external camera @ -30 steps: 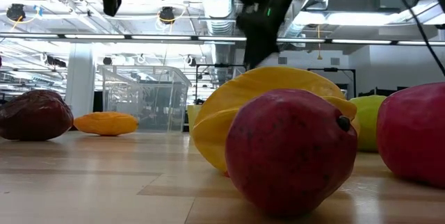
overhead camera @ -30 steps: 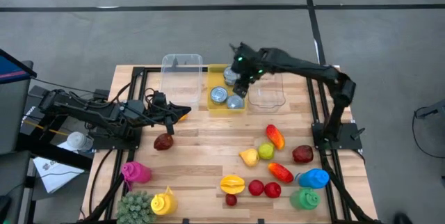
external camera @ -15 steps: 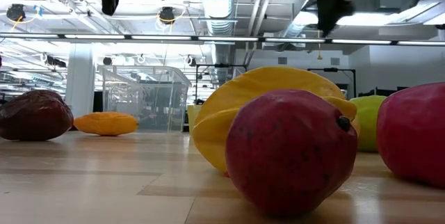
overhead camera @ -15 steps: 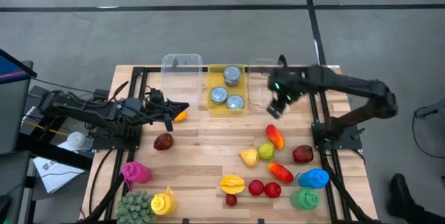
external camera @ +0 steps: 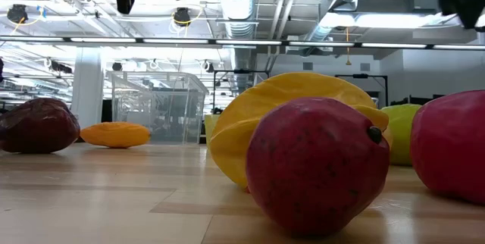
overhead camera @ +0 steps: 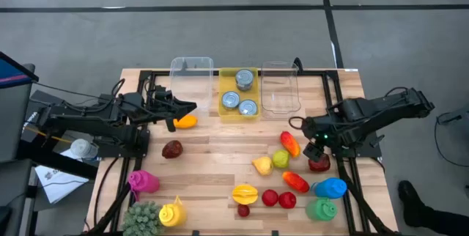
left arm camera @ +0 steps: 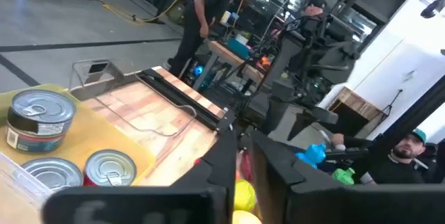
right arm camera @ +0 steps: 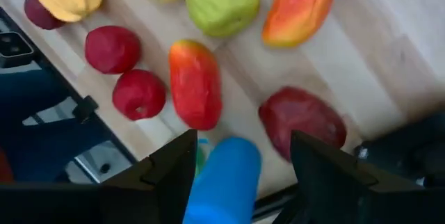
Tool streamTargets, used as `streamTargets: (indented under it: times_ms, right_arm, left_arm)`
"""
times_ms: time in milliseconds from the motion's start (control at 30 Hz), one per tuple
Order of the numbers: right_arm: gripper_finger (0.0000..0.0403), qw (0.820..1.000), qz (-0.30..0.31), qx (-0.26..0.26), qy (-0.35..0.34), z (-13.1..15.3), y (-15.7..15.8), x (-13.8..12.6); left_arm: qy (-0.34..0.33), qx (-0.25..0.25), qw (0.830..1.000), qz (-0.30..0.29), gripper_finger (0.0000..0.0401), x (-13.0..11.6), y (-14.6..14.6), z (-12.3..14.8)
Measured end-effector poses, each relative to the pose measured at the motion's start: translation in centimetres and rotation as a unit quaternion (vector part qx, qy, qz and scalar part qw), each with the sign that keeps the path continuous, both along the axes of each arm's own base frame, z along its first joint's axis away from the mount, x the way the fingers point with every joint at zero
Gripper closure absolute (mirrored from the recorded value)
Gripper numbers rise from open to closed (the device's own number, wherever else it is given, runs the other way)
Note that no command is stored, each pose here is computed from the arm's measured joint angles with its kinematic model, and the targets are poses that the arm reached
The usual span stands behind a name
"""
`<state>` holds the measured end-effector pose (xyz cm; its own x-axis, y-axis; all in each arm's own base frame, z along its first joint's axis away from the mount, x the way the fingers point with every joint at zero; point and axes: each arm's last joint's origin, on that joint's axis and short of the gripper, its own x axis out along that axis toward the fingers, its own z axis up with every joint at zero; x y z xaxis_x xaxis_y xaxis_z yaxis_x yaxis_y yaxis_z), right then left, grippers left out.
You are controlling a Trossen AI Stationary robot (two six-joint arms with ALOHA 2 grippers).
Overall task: Pick & Place Food Item
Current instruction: Put the blue tumbler into the transparent bin
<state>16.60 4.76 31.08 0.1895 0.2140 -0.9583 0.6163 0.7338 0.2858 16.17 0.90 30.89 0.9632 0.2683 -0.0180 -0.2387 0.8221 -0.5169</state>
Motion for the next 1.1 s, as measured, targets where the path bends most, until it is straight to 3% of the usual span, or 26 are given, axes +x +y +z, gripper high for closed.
streamTargets:
  times_ms: [133, 533, 767, 1100]
  right_arm:
    - [0.0185, 1.000, -0.010, 0.012, -0.023, 1.3, 1.1, -0.7]
    - [0.0188, 0.978, -0.011, -0.025, -0.208, 6.7, 2.5, -1.2]
    - [0.0188, 0.971, 0.015, -0.027, -0.236, 8.0, 2.5, -1.4]
    - [0.0188, 0.965, 0.086, -0.042, -0.242, 7.9, 3.2, -1.9]
  left_arm:
    - [-0.002, -0.004, 1.000, 0.003, 0.0321, -0.1, 0.5, 0.0]
    - [-0.006, -0.013, 1.000, 0.025, 0.0231, -0.2, 1.5, 0.0]
    - [-0.014, -0.041, 0.999, 0.014, 0.0214, -0.2, 1.9, 0.0]
    - [-0.015, -0.043, 0.999, 0.016, 0.0214, -0.2, 2.0, 0.0]
